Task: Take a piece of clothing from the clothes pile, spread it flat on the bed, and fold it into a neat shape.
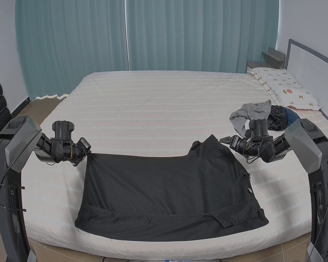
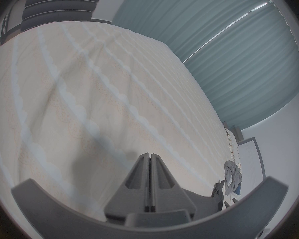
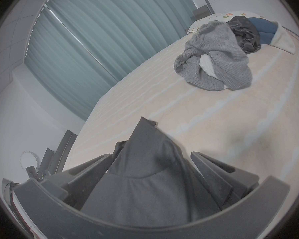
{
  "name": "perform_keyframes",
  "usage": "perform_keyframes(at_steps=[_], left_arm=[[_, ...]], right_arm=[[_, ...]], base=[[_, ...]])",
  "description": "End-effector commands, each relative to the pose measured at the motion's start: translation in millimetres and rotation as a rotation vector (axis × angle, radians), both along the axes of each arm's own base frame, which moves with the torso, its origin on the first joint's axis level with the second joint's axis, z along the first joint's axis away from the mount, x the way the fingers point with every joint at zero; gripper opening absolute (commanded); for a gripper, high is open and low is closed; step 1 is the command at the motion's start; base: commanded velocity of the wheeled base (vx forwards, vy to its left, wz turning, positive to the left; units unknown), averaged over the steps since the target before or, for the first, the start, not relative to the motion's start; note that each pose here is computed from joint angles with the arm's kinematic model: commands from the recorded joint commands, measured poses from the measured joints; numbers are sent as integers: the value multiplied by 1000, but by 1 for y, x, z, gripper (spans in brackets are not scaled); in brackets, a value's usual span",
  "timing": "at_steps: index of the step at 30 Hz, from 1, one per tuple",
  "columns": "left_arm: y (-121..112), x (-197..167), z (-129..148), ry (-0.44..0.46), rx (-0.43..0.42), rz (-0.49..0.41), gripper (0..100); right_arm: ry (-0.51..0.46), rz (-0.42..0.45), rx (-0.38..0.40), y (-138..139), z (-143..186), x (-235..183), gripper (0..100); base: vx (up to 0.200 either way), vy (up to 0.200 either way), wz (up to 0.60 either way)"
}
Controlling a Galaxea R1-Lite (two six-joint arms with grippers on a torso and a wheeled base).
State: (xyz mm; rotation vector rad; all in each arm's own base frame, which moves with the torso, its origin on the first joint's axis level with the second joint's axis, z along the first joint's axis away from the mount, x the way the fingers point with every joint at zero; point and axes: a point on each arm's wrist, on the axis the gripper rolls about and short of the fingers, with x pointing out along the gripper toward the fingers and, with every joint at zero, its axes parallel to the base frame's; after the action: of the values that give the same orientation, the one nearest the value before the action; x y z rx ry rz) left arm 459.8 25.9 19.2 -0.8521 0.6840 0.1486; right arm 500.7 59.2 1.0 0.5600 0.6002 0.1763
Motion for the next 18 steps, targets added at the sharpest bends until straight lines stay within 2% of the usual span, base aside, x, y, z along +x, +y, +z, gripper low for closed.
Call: perform_keyframes(at_steps=[1, 5, 6, 15, 18], left_arm=[[0, -2, 2, -1, -2, 0, 0], [0, -2, 1, 0, -2, 0, 0], [0, -2, 1, 0, -2, 0, 0], [0, -2, 1, 0, -2, 0, 0], [0, -2, 1, 1, -1, -1, 0]], right_arm=[[40, -9, -2, -4, -40, 15, 100], [20, -9, 0, -3, -42, 22, 100], [14, -9, 1, -3, -41, 23, 0], [-6, -3, 4, -1, -29, 23, 0], [-20, -3, 6, -4, -13, 19, 0]], base=[[0, 0, 0], [0, 0, 0], [0, 0, 0], [0, 0, 0], [0, 0, 0]])
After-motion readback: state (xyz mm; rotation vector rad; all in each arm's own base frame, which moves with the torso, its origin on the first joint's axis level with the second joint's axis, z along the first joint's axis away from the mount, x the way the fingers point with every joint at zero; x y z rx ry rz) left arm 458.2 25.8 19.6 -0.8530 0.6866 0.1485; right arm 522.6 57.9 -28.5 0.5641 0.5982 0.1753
